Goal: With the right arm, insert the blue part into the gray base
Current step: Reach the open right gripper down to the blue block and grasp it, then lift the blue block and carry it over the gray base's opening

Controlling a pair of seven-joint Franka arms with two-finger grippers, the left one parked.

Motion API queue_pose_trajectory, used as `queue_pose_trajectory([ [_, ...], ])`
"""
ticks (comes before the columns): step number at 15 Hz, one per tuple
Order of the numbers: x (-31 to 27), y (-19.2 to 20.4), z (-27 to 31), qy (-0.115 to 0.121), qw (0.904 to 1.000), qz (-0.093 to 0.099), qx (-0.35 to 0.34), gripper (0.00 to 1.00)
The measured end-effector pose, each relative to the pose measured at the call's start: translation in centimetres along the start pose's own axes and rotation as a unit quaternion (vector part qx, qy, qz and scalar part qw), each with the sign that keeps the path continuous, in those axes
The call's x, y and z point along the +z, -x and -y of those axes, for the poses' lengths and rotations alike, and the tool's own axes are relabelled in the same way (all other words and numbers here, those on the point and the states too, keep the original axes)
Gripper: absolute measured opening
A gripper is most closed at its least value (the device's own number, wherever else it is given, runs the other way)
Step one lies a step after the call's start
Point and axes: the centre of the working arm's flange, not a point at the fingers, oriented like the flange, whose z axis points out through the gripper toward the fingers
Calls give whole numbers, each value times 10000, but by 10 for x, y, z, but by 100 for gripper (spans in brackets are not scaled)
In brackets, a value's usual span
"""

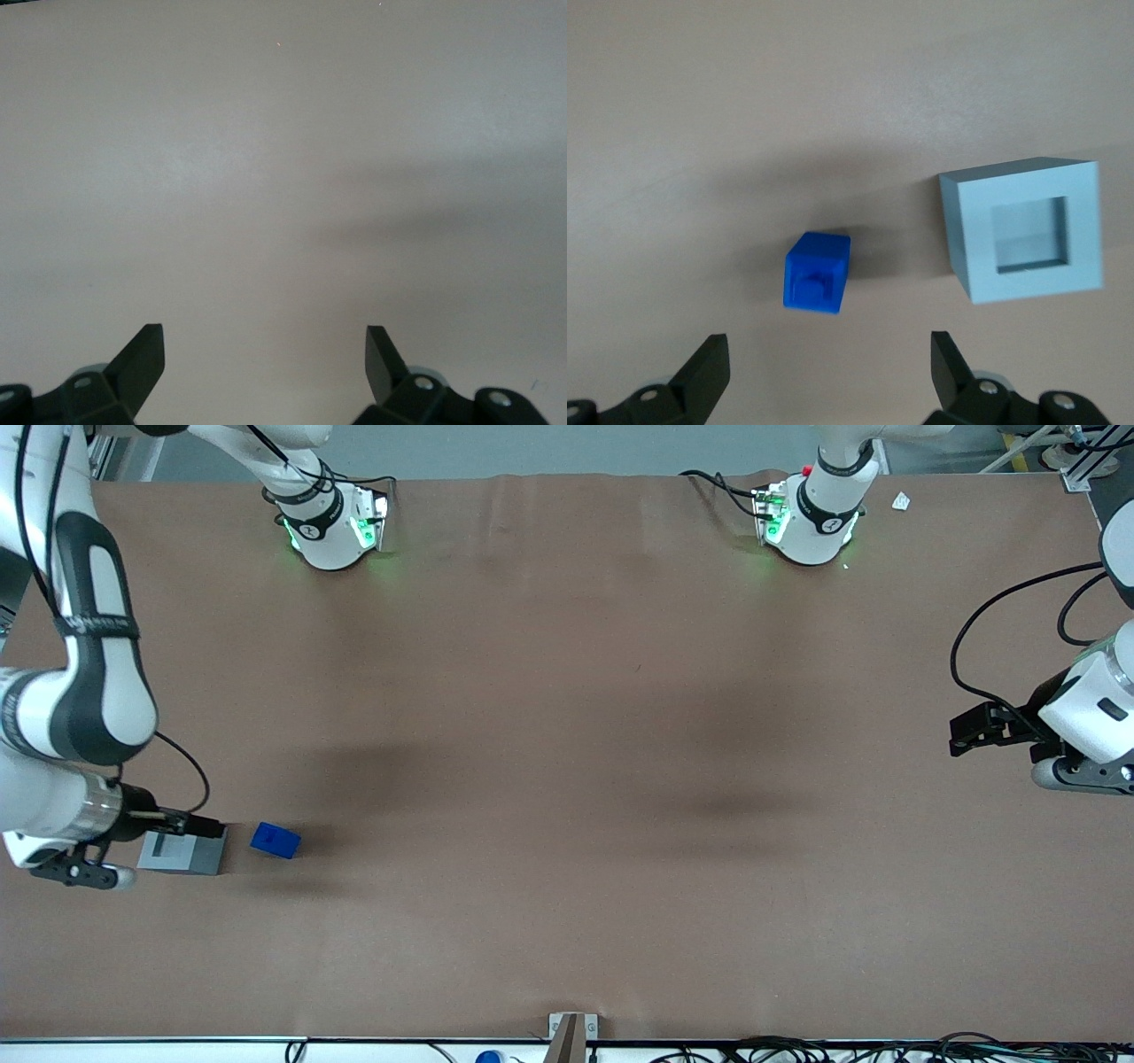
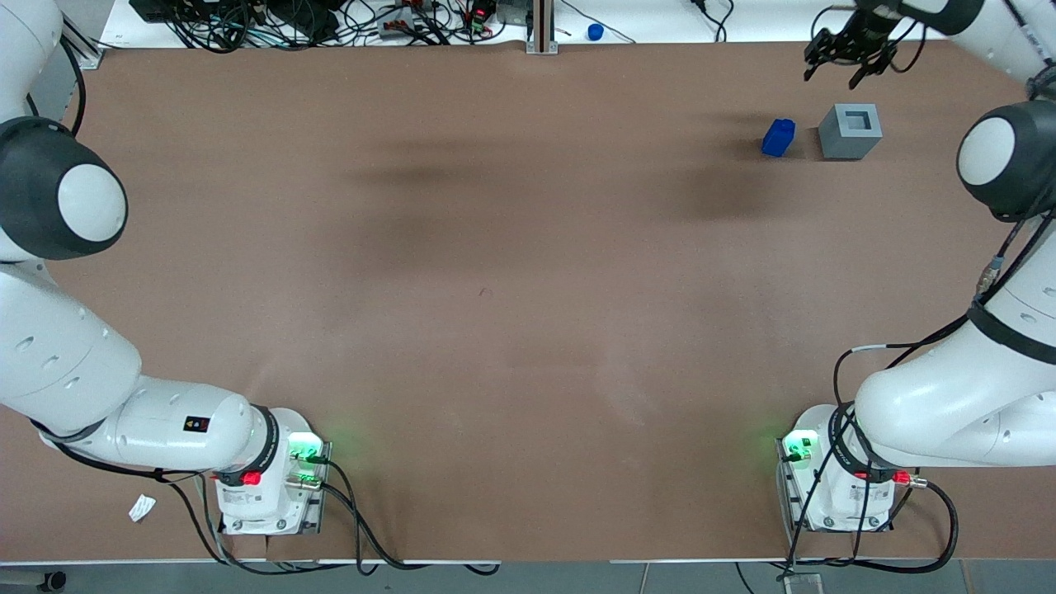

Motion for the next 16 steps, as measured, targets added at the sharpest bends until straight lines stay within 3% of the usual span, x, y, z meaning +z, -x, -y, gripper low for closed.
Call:
queue_pose_trajectory([
  [5, 70, -3, 31, 35, 9988, 181, 452, 100],
  [12, 100, -2, 27, 91, 9976, 354, 592, 100],
  [14, 103, -2, 27, 100, 9969, 378, 680, 95],
  [16, 105, -2, 28, 104, 9966, 394, 718, 76],
])
